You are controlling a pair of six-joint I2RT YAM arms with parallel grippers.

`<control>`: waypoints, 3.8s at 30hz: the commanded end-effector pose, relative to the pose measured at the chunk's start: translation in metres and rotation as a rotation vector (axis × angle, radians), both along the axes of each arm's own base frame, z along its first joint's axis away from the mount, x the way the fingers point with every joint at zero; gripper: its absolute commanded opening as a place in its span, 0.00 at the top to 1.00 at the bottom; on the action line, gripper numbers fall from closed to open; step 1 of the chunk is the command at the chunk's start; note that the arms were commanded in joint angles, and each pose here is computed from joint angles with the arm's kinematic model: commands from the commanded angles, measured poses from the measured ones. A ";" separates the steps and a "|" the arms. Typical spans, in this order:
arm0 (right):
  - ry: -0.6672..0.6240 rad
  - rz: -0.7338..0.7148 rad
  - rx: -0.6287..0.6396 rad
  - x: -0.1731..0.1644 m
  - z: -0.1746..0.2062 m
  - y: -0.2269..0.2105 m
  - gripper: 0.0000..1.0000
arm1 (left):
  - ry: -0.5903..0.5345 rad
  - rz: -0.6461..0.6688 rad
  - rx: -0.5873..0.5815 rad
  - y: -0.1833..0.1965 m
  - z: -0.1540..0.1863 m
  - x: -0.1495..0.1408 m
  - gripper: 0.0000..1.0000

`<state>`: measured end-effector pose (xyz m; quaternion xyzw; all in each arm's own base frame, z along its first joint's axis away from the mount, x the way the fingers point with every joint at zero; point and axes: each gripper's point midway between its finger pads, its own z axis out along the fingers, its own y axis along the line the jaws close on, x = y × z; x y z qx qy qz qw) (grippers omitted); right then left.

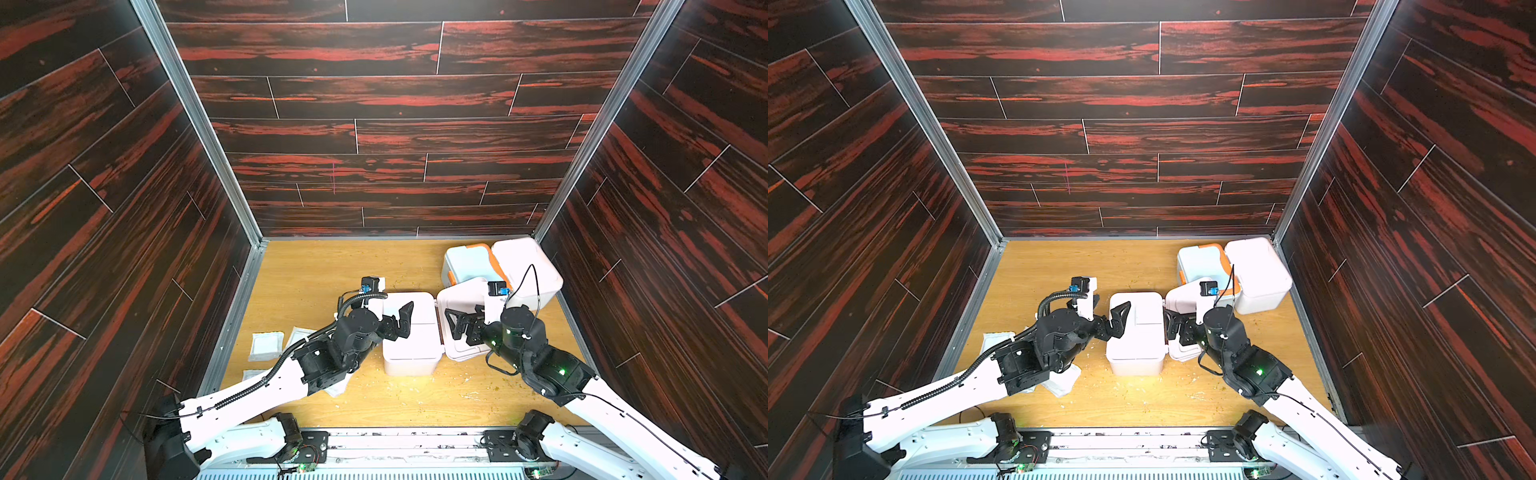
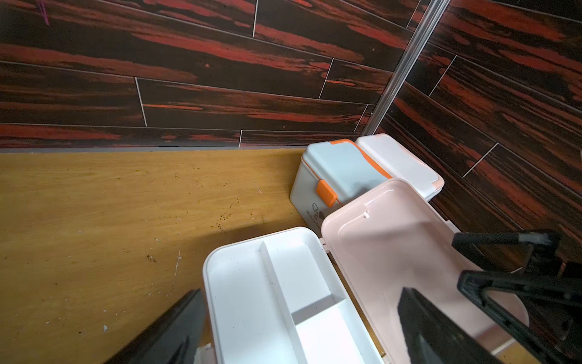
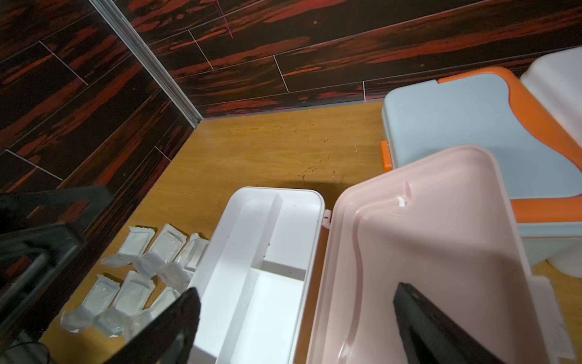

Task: Open first aid kits and take out gauze
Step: Pick up the compartment layer from the first aid kit.

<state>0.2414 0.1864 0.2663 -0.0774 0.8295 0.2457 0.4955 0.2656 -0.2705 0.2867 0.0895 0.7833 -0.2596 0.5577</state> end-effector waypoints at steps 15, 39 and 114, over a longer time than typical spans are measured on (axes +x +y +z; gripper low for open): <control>0.173 0.244 0.027 0.005 -0.002 0.073 0.13 | 0.033 -0.021 -0.097 0.030 -0.012 -0.026 0.00; 0.464 0.021 -0.349 0.039 -0.093 0.123 0.39 | 0.087 0.079 -0.134 0.075 -0.054 -0.037 0.00; -0.316 -0.047 -0.123 0.032 0.104 0.051 1.00 | 0.002 -0.066 -0.213 0.083 0.026 -0.055 0.00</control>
